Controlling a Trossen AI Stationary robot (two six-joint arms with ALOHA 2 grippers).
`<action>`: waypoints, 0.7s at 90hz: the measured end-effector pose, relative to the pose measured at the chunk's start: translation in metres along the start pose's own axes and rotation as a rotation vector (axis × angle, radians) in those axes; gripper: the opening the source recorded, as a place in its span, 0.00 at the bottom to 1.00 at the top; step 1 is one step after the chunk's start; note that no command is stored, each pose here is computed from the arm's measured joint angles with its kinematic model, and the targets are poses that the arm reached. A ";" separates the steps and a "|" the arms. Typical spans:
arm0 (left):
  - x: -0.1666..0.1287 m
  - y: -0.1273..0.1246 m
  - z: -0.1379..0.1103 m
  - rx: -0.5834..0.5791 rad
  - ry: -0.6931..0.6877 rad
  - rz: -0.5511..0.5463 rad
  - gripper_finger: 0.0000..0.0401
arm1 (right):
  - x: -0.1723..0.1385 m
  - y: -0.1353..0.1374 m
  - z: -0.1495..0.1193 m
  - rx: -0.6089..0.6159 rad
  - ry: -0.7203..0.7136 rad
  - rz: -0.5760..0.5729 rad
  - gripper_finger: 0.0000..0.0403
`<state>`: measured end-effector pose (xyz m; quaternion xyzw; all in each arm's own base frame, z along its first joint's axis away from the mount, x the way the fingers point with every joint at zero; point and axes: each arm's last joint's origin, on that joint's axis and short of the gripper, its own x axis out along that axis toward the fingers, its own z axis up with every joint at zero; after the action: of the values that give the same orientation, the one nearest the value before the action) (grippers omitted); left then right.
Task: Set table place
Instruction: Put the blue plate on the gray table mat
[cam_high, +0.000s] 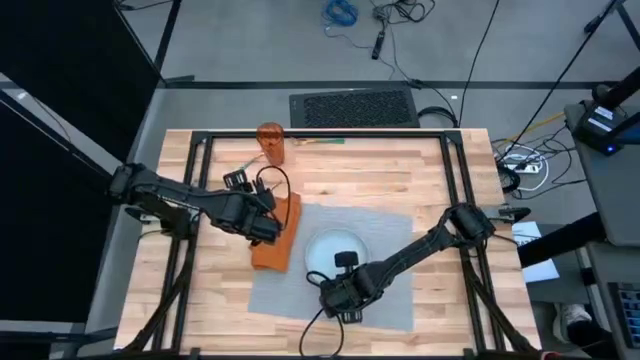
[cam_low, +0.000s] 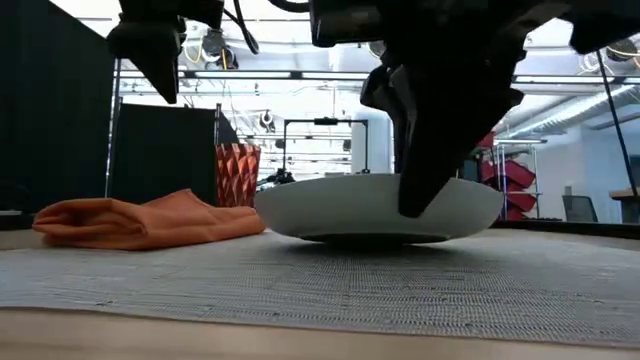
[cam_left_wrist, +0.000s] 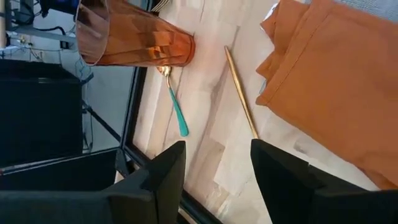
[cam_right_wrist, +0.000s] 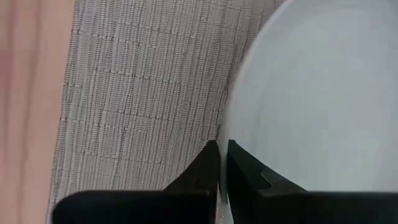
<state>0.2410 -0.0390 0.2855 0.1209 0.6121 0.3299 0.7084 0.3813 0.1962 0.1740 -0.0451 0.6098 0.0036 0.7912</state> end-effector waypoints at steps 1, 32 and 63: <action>0.000 0.000 0.000 -0.002 0.000 0.000 0.42 | 0.000 0.000 0.000 0.001 0.000 0.001 0.00; 0.000 0.000 0.000 -0.003 -0.002 -0.001 0.42 | 0.000 0.004 -0.001 0.007 0.021 0.074 0.12; 0.000 0.000 0.000 -0.003 -0.002 -0.001 0.42 | 0.000 0.003 0.000 0.007 0.013 0.053 0.28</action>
<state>0.2411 -0.0395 0.2855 0.1198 0.6108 0.3304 0.7095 0.3806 0.1992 0.1739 -0.0264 0.6160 0.0222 0.7870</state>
